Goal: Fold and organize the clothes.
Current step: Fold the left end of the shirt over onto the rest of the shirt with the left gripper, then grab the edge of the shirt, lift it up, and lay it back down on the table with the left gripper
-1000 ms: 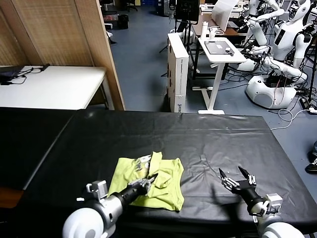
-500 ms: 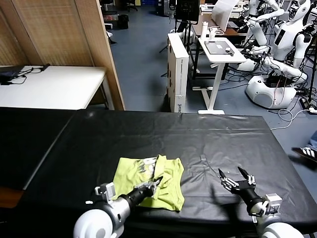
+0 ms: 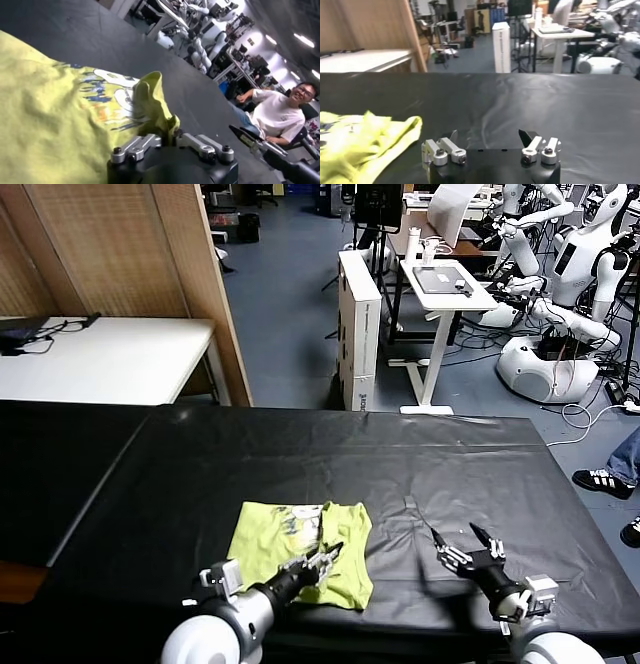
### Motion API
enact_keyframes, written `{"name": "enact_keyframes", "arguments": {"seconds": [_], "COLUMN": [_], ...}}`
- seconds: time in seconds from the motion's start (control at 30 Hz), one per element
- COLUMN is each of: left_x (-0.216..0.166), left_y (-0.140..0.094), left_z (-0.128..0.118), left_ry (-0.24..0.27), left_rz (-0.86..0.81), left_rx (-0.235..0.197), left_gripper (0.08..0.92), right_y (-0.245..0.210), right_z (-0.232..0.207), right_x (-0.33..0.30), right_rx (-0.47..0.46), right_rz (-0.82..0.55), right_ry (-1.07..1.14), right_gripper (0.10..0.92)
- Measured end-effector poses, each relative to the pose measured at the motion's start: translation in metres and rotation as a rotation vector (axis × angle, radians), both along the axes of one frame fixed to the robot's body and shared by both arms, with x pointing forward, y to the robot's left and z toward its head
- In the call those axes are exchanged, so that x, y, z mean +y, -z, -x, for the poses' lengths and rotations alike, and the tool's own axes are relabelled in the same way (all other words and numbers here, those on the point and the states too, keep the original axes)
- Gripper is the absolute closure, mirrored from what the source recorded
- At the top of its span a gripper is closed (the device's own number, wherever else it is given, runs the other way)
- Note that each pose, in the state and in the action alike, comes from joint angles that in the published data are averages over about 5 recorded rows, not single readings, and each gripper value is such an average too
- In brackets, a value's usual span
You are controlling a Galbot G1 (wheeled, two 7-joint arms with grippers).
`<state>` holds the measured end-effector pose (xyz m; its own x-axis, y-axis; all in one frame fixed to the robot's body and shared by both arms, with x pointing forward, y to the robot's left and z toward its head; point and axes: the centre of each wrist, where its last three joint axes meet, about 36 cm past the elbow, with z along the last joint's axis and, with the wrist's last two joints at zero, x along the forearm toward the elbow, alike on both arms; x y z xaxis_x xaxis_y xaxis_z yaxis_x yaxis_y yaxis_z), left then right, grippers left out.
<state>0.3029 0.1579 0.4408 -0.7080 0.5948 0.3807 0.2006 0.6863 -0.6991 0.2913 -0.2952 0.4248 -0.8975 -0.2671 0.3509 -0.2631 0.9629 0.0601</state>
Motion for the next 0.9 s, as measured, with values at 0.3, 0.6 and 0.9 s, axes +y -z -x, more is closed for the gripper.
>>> {"name": "enact_keyframes", "arguments": {"seconds": [0.3,0.6,0.9], "left_x": [0.022,0.062,0.066], "left_y": [-0.022,-0.024,-0.018], "left_z": [-0.003,0.005,0.013], "left_ry": [-0.065,-0.138,-0.195], "left_rz": [-0.006,-0.192,-0.283], "left_rx": [-0.077,-0.136,-0.145], "left_gripper": [0.093,0.092,0.092], "right_y": [-0.019,-0.022,-0.018], "right_z": [-0.003,-0.031,-0.054], "right_x": [0.024,0.066,0.114], "right_rx": [-0.018,0.008,0.017], "right_rz": [0.014,0.156,0.187], "right_ry": [-0.177,-0.272,-0.376], "right_gripper": [0.115,0.115,0.115]}}
